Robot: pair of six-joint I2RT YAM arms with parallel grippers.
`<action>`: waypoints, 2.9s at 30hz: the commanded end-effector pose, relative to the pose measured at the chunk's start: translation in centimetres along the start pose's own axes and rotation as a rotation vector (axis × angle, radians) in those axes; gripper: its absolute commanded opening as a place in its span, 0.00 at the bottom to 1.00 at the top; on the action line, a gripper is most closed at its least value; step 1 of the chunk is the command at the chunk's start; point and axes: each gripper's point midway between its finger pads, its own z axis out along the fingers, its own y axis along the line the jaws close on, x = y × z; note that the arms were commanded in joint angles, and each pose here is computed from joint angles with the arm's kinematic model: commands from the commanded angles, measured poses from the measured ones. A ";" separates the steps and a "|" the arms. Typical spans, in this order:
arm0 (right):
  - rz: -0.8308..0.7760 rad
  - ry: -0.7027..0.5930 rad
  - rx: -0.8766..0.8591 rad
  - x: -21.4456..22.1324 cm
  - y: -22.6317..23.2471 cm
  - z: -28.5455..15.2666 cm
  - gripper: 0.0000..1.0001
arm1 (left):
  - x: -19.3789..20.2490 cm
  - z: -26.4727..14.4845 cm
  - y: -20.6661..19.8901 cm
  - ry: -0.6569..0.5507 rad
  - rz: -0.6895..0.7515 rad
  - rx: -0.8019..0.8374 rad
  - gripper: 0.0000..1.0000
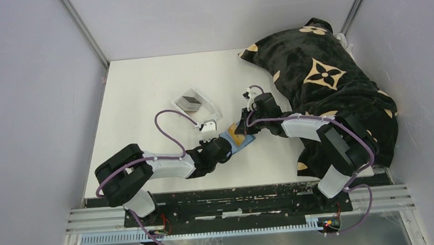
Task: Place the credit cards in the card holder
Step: Insert the credit card into the card holder.
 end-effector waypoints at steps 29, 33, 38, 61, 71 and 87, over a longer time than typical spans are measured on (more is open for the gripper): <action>-0.009 0.058 -0.038 1.4 -0.1 1.3 0.01 | 1.8 0.3 1.9 0.048 0.043 -0.071 0.09; -0.002 0.064 -0.040 1.6 -0.2 1.5 0.01 | 1.9 0.2 2.1 0.050 0.044 -0.073 0.09; 0.010 0.080 -0.043 2.1 -0.4 1.8 0.01 | 1.9 0.1 2.4 0.047 0.047 -0.081 0.09; 0.046 0.109 0.003 3.4 -1.9 2.4 0.01 | 3.0 -0.8 5.8 0.072 0.075 -0.174 0.09; 0.072 0.121 0.024 3.6 -2.5 2.7 0.01 | 4.1 -0.5 6.4 0.106 0.107 -0.208 0.09; 0.096 0.169 0.059 5.0 -3.3 3.1 0.01 | 4.3 -0.2 6.2 0.117 0.115 -0.215 0.08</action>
